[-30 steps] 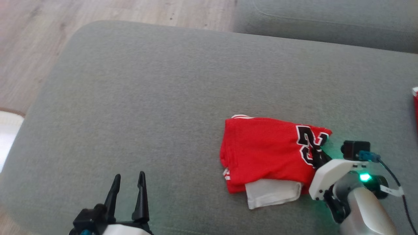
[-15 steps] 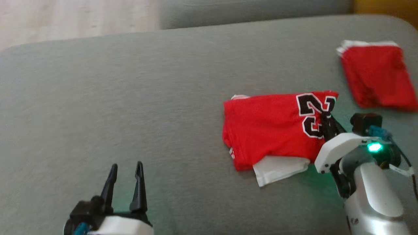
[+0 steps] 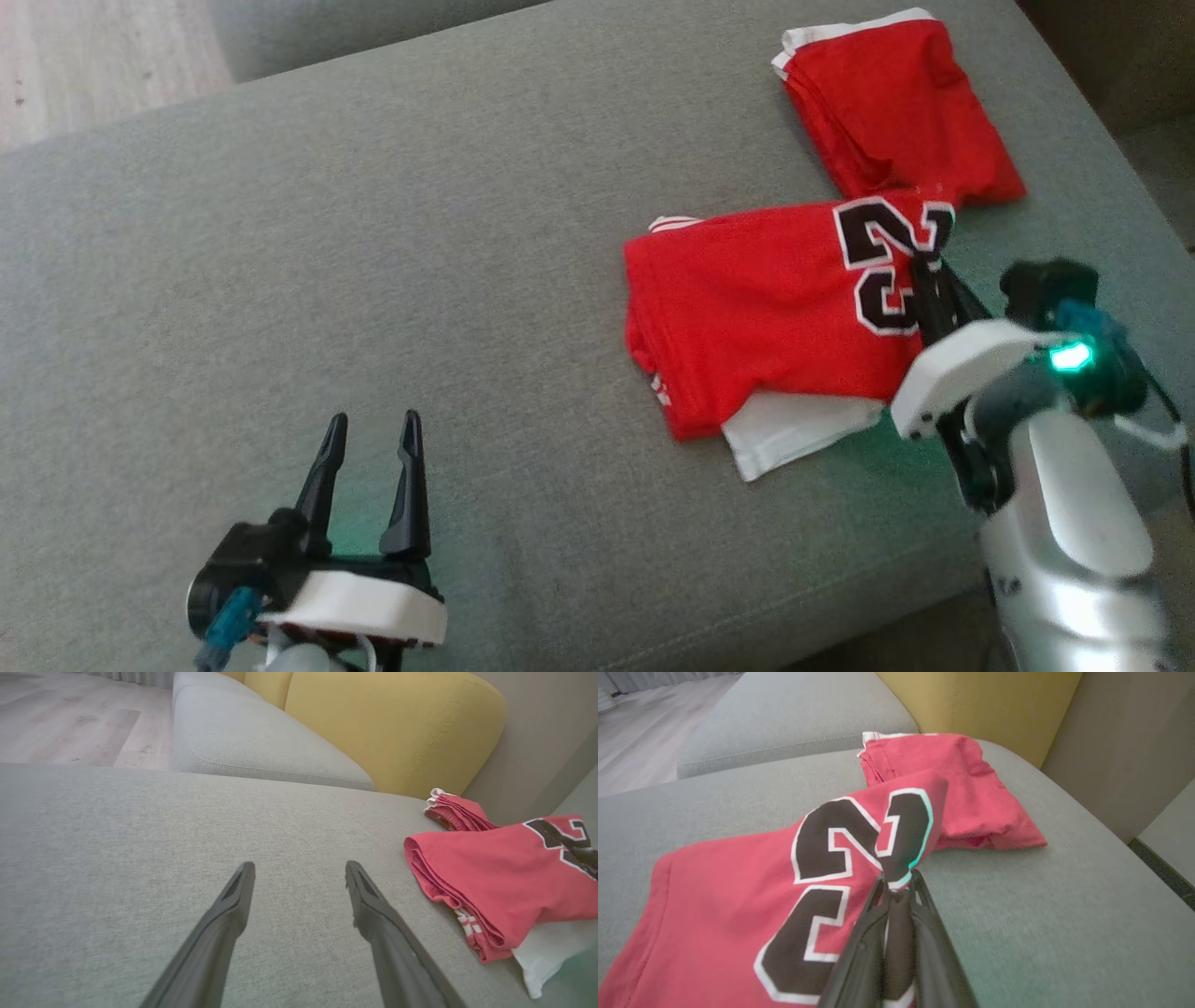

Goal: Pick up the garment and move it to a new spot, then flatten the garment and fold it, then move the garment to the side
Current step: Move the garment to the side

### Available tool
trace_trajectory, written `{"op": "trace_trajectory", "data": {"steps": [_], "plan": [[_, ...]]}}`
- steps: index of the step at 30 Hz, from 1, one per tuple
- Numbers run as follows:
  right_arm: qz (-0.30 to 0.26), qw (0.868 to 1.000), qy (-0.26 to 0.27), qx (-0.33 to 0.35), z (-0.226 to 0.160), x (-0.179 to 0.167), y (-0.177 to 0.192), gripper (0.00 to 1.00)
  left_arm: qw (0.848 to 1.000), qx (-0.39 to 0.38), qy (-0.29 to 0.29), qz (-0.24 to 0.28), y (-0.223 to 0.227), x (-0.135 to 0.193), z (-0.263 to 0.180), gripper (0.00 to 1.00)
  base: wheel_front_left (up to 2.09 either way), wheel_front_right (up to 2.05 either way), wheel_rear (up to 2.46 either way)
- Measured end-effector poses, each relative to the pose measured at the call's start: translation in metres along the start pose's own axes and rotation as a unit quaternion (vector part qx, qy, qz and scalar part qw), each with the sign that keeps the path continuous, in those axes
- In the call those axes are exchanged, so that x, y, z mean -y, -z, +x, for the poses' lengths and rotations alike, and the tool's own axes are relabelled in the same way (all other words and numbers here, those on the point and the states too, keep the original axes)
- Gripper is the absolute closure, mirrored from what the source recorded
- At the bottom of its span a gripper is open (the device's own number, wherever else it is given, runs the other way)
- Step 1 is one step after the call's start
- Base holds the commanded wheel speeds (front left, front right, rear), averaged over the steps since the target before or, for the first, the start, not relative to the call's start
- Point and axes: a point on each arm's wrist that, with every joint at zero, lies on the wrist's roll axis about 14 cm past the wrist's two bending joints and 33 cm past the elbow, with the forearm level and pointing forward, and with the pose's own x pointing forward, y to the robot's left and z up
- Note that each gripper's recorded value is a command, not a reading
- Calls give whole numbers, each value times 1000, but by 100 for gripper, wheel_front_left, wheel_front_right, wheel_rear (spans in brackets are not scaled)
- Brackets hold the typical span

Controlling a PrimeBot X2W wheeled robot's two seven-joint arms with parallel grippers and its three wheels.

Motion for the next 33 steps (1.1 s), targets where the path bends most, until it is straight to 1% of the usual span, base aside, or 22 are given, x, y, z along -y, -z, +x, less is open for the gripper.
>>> {"op": "trace_trajectory", "data": {"steps": [2, 6, 9, 16, 19, 23, 27, 31, 32, 33], "plan": [[-4, 1000, -9, 12, 6, -6, -13, 100, 1000, -4, -5, 0, 2, -3, -1, 0, 0, 0, 0], [-14, 998, -32, 50, 23, -24, -51, 100, 1000, 2, -22, 2, -2, -13, -8, 0, 0, 0, 0], [-26, 997, -44, 62, 36, -33, -73, 100, 999, 7, -39, 2, -5, -22, -14, 0, 0, 0, 0], [-68, 995, -29, 65, 66, -19, -108, 100, 997, 17, -81, -1, -8, -45, -31, 0, 0, 0, 0], [-95, 994, -18, 58, 78, -9, -117, 100, 995, 18, -98, -5, -7, -53, -38, 0, 0, 0, 0], [-120, 992, 6, 43, 90, 13, -126, 100, 993, 17, -117, -10, -5, -63, -45, 0, 0, 0, 0], [-136, 989, 43, 22, 99, 44, -134, 100, 991, 18, -131, -12, -5, -71, -50, 0, 0, 0, 0], [-156, 985, 80, -9, 105, 77, -127, 100, 989, 21, -145, -14, -5, -79, -54, 0, 0, 0, 0], [-166, 982, 89, -6, 106, 82, -129, 68, 989, 21, -149, -15, -5, -80, -55, 0, 0, 0, 0], [-173, 980, 97, 1, 107, 86, -133, 3, 988, 22, -151, -16, -5, -81, -57, 0, 0, 0, 0]]}}
